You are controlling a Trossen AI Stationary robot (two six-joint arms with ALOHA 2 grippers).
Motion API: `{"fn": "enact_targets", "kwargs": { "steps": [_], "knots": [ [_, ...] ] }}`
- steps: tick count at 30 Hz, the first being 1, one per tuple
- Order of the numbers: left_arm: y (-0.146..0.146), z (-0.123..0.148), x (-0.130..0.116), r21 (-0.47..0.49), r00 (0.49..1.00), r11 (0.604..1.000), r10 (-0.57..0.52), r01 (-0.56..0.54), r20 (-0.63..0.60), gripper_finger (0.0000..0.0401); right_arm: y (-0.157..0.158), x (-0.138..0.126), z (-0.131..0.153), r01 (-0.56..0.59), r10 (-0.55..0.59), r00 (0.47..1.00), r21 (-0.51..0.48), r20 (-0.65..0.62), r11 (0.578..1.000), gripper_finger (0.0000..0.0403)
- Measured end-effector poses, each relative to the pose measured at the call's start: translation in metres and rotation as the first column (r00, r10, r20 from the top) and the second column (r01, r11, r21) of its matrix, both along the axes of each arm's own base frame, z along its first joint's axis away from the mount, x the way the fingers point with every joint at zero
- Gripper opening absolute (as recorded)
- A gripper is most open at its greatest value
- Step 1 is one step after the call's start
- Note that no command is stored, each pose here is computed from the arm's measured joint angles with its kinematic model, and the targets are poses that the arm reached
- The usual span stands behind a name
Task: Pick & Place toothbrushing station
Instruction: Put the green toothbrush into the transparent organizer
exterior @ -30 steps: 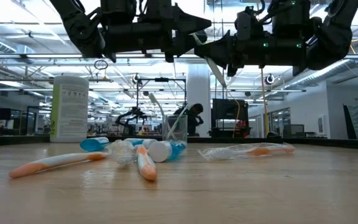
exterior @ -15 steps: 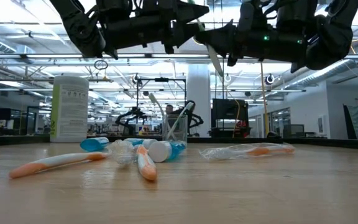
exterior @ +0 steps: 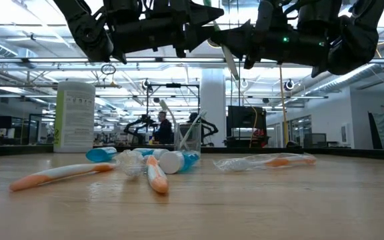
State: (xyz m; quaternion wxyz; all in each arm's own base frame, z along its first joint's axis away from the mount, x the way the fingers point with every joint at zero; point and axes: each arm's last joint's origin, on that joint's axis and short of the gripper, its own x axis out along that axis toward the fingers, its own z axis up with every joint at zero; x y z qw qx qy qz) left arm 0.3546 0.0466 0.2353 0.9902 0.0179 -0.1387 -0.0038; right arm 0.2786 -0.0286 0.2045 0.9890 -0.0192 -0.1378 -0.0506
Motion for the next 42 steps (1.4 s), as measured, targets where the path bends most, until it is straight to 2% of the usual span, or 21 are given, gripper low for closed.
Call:
{"fn": "enact_targets", "kwargs": {
  "steps": [15, 20, 32, 42],
  "knots": [
    [0.0009, 0.0008, -0.0002, 0.021, 1.000, 0.999, 0.028, -0.028, 0.009, 0.0284, 0.0000, 0.0000, -0.0002, 0.000, 0.000, 1.000, 0.001, -0.002, 1.000, 0.0010],
    [0.0043, 0.0045, -0.0018, 0.024, 0.998, 0.999, 0.038, -0.039, 0.047, 0.0279, 0.0000, 0.0000, -0.0002, 0.001, -0.001, 1.000, 0.001, -0.002, 1.000, 0.0010],
    [0.0056, 0.0047, -0.0020, 0.018, 0.998, 0.999, 0.037, -0.038, 0.050, 0.0148, 0.0000, 0.0001, -0.0002, 0.001, -0.001, 1.000, 0.001, -0.002, 1.000, 0.0010],
    [0.0052, 0.0047, -0.0019, 0.024, 0.998, 0.999, 0.030, -0.032, 0.049, 0.0081, -0.0003, 0.0001, -0.0005, 0.004, -0.004, 1.000, 0.002, -0.005, 1.000, 0.0010]
  ]
}}
